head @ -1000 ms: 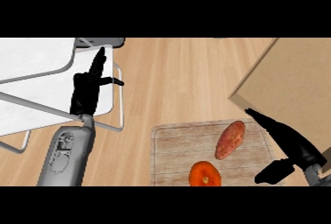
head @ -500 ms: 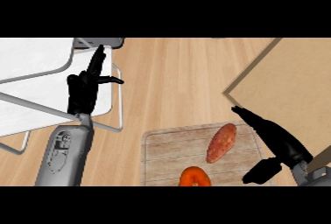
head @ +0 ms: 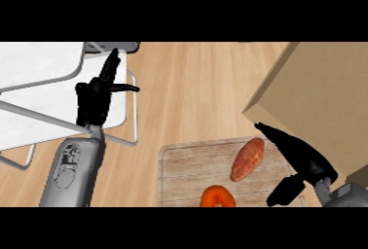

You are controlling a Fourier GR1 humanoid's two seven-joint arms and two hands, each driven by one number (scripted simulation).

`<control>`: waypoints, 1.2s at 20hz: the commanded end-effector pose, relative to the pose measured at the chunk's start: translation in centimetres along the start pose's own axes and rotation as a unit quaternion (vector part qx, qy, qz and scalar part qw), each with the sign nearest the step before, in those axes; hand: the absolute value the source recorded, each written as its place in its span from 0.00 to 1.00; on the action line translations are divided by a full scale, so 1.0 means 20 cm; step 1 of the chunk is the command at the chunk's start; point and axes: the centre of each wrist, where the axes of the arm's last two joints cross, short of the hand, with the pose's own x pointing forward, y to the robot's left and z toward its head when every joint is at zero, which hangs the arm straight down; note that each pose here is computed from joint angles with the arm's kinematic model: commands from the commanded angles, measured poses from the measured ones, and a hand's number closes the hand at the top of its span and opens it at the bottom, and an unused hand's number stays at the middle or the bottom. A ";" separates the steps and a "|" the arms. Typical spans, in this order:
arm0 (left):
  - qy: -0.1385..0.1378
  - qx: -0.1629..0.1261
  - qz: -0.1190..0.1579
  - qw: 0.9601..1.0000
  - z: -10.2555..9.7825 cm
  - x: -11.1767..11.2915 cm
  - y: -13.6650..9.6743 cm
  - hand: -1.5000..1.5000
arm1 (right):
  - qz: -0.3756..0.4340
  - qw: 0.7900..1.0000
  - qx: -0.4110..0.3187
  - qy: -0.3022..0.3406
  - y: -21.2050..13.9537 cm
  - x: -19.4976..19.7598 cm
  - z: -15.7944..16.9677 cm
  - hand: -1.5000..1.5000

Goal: Pick the sweet potato from the cutting board and place it in the cardboard box

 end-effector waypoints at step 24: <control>0.147 0.094 -0.129 0.976 0.23 -0.35 0.44 0.50 | 0.479 0.764 -0.433 -0.001 -0.90 0.00 0.36 1.00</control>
